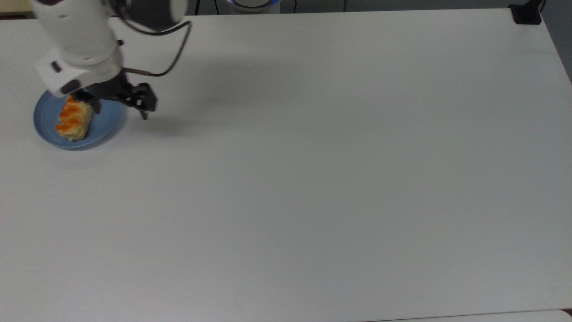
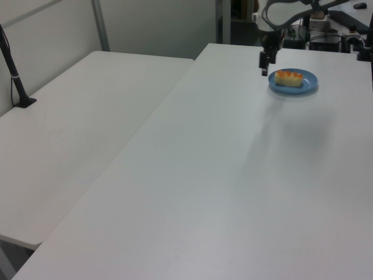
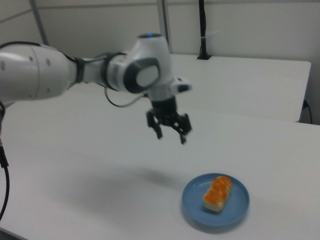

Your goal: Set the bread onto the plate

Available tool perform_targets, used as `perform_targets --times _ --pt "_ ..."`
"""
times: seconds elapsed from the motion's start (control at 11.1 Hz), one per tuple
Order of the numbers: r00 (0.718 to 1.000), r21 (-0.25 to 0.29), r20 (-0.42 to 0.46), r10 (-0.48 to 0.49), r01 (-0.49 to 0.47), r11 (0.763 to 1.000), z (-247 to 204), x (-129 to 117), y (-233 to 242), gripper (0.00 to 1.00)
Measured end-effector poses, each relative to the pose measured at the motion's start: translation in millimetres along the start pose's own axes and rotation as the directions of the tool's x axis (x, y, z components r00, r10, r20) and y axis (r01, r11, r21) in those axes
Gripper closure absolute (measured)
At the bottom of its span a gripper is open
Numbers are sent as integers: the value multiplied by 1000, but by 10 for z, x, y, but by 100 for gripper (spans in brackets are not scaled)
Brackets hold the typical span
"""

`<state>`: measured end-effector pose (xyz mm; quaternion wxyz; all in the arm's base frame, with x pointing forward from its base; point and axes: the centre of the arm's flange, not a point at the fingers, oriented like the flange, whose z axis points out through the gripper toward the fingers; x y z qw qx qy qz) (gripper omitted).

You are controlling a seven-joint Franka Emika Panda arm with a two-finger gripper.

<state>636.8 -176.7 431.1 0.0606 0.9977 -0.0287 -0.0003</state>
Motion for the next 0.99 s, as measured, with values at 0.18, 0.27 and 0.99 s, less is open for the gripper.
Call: perform_targets --times 0.18,0.27,0.99 --pt "1000 10 -13 -6 7 1000 -577 -62 -727 0" --pt "1000 17 -15 -13 13 1000 -874 -169 -1009 0" --pt "1000 36 4 -22 22 999 -1657 -666 -1364 0"
